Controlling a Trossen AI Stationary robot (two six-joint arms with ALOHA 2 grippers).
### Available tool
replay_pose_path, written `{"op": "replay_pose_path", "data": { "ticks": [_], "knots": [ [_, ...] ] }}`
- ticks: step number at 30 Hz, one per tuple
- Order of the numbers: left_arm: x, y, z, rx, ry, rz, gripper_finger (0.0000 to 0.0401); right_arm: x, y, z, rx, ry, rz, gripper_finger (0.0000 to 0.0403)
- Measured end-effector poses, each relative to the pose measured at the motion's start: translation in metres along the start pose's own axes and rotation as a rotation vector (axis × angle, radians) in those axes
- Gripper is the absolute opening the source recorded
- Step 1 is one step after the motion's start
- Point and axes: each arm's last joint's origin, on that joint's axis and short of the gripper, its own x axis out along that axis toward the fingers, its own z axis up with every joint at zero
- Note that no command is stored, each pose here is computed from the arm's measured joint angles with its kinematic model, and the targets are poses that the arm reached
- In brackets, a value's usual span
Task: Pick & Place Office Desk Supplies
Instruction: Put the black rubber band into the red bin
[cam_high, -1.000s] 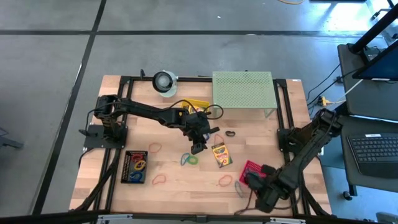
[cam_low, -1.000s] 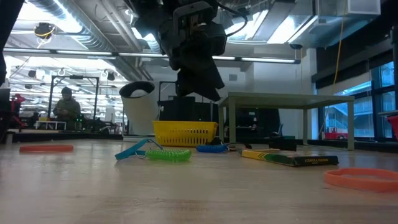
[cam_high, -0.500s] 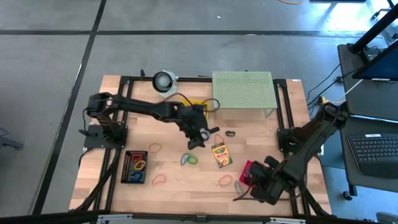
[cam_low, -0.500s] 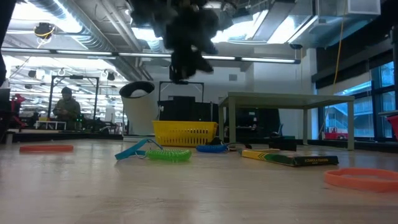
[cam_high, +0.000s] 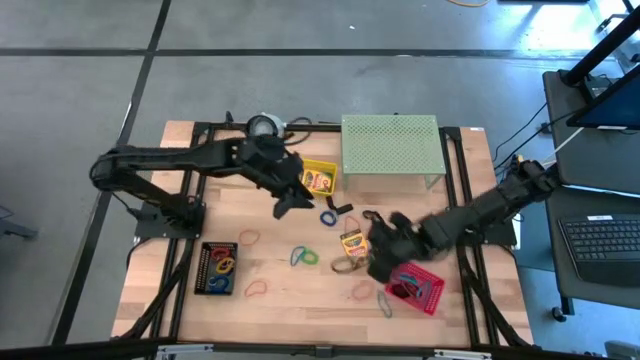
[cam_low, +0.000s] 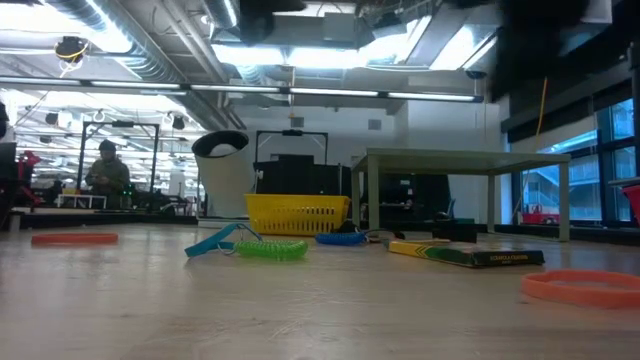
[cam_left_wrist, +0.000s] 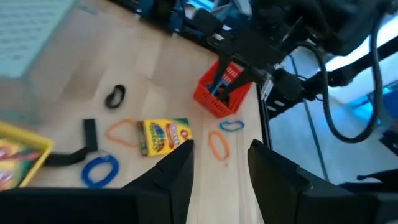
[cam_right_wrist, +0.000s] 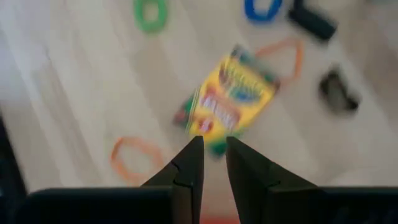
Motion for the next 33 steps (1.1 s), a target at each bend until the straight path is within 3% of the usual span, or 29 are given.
{"op": "replay_pose_path", "data": {
  "ticks": [6, 13, 19, 22, 28, 33],
  "knots": [
    [-0.04, -0.006, -0.01, 0.014, 0.013, 0.122, 0.0145, 0.021, -0.037, 0.057, -0.163, -0.027, 0.179, 0.0068],
    [-0.074, -0.012, -0.021, 0.009, -0.012, 0.228, 0.0145, 0.054, -0.079, 0.078, -0.308, 0.089, 0.317, 0.0068],
    [-0.089, -0.008, -0.04, -0.012, -0.036, 0.279, 0.0145, 0.089, -0.085, 0.076, -0.45, 0.164, 0.275, 0.0068],
    [-0.091, -0.004, -0.051, -0.049, -0.035, 0.287, 0.0145, 0.107, -0.094, 0.076, -0.419, 0.192, 0.131, 0.0068],
    [-0.096, 0.0, -0.067, -0.104, -0.037, 0.288, 0.0145, 0.113, -0.113, 0.079, -0.351, 0.226, -0.006, 0.0068],
    [-0.1, 0.001, -0.072, -0.121, -0.05, 0.285, 0.0145, 0.109, -0.122, 0.069, -0.345, 0.358, -0.033, 0.0068]
  ]
}}
